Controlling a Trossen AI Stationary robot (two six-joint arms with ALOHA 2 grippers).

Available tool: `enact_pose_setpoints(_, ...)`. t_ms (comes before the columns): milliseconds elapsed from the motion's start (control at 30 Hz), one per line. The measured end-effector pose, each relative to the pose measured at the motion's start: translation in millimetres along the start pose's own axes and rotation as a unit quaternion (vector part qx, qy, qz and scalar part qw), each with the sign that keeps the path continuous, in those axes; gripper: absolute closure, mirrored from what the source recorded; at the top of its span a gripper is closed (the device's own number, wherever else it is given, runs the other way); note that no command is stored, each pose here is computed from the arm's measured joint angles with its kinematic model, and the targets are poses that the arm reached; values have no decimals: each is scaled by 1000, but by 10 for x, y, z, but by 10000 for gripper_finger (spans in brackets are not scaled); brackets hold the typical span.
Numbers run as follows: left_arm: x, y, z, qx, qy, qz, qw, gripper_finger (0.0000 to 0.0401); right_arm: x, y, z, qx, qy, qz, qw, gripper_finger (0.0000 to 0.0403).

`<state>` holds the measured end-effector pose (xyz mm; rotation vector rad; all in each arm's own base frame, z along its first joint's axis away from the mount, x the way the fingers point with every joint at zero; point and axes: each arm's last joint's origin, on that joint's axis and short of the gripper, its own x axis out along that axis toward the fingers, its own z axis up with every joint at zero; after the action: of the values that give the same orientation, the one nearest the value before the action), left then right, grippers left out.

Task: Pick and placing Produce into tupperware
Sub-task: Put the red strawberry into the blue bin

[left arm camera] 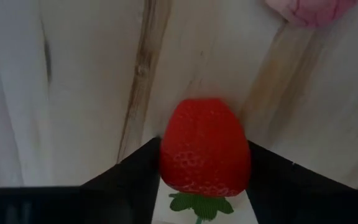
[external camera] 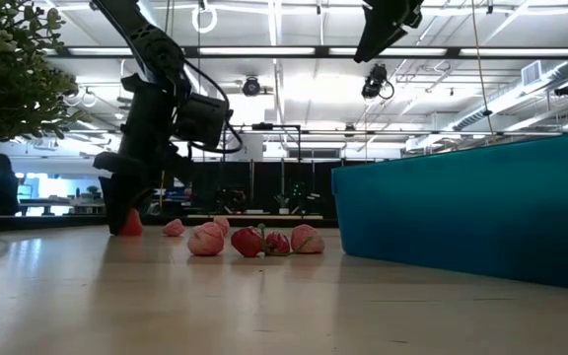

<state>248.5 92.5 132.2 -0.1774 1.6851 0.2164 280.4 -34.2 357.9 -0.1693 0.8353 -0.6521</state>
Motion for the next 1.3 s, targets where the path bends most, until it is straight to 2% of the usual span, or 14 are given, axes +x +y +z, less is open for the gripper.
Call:
enact_pose_setpoints(67,-3,-1,1,-2,0,0,1000,210,-1,1,0,0,0,0,1000,160)
enact_pose_setpoints(167,-35,-14,37,-16,-7,1,1000,211,0,0,0,0,0,0,1000,160)
enact_pose_setpoints(300,-202,-78,188,-16,-47,5,999,207,0,0,0,-3,0,0,1000,160)
enact_pose_setpoints(467,-588,-278,435,18,-119,7,993,204,0,0,0,-7,0,0,1000,160)
enact_pose_setpoints(567,-871,-447,576,43,-177,-2,983,209,0,0,0,-19,0,0,1000,160)
enact_pose_setpoints(667,-1129,-645,692,69,-243,-11,967,209,8,-13,0,-24,1,-2,1000,160)
enact_pose_setpoints(800,-1376,-950,811,108,-343,-23,933,202,35,-57,1,-18,5,-8,1000,160)
enact_pose_setpoints(967,-1492,-1353,863,167,-440,-38,882,208,89,-147,0,-8,12,-20,1000,160)
enact_pose_setpoints(1133,-1469,-1648,995,188,-506,-58,840,202,152,-257,-5,5,21,-35,999,160)
enact_pose_setpoints(1300,-1154,-1836,1216,201,-505,-59,837,202,199,-346,-6,18,25,-47,998,160)
